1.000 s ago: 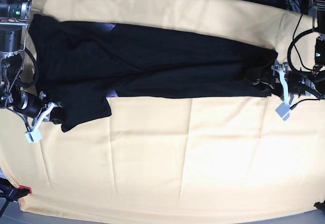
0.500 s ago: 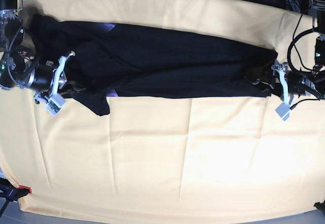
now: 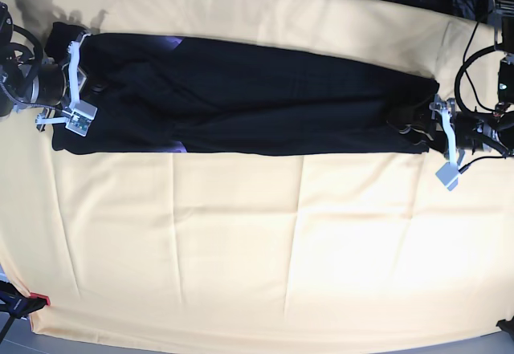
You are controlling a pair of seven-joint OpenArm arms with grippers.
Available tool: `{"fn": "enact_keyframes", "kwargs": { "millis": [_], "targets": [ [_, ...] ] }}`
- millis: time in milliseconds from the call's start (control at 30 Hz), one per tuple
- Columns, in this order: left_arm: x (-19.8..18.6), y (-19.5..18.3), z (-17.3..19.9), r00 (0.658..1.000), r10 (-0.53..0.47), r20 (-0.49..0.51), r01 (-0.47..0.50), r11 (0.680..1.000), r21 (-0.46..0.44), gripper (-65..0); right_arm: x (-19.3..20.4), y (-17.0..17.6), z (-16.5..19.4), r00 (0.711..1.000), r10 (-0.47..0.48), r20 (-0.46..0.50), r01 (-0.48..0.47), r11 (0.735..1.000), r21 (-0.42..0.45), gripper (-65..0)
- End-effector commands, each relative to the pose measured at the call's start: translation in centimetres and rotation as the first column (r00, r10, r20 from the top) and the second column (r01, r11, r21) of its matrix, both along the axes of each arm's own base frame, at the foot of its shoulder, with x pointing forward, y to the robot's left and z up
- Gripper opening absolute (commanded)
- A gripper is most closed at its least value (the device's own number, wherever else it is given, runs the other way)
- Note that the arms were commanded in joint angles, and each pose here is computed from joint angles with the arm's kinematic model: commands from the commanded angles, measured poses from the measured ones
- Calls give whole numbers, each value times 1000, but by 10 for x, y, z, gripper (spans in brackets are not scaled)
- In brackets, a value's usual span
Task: Fold the T-shirt properly
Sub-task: 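Regrasp the folded strip edge and fold it over again with both grippers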
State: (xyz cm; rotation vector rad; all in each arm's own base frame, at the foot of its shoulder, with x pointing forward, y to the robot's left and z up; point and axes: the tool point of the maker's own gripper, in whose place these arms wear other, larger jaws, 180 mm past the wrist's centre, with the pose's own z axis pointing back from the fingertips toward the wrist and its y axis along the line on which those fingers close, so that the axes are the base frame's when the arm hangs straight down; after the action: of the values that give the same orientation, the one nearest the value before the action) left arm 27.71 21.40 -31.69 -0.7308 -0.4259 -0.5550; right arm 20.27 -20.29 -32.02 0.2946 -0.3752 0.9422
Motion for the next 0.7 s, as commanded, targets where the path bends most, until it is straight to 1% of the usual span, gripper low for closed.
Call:
{"fn": "enact_keyframes", "kwargs": {
  "millis": [0, 100, 233, 400, 433, 533, 567, 600, 667],
  "targets": [
    [7, 5, 14, 999, 1, 38, -1, 1000, -1, -260, 4, -7, 9, 1000, 14, 18, -14, 999, -29, -650],
    [8, 8, 16, 999, 3, 40, -3, 1000, 7, -260, 0, -15, 6, 1000, 17, -8, -18, 997, -75, -650],
    [11, 14, 21, 999, 6, 53, -7, 1000, 25, -260, -3, -19, 3, 999, 17, -27, -20, 995, -99, -650],
    [14, 25, 28, 998, 10, 66, -14, 998, 53, -260, 1, -22, 3, 1000, 14, -1, -14, 993, -120, -650],
    [14, 27, 29, 998, 11, 66, -15, 998, 60, -260, 3, -19, 5, 1000, 19, 6, -18, 994, -108, -620],
    [14, 33, 31, 998, 11, 69, -17, 997, 79, -260, 12, 5, 34, 998, 38, 58, -39, 999, 23, -399],
    [14, 35, 32, 997, 8, 73, -14, 996, 83, -260, 18, 8, 45, 995, 34, 98, -38, 998, 41, -346],
    [14, 37, 33, 997, 8, 77, -15, 996, 87, -260, 25, 5, 55, 990, 17, 142, -23, 999, 45, -322],
    [13, 41, 34, 997, 10, 76, -18, 995, 99, -260, 36, -3, 72, 978, -28, 206, 16, 998, 60, -318]
  ]
}}
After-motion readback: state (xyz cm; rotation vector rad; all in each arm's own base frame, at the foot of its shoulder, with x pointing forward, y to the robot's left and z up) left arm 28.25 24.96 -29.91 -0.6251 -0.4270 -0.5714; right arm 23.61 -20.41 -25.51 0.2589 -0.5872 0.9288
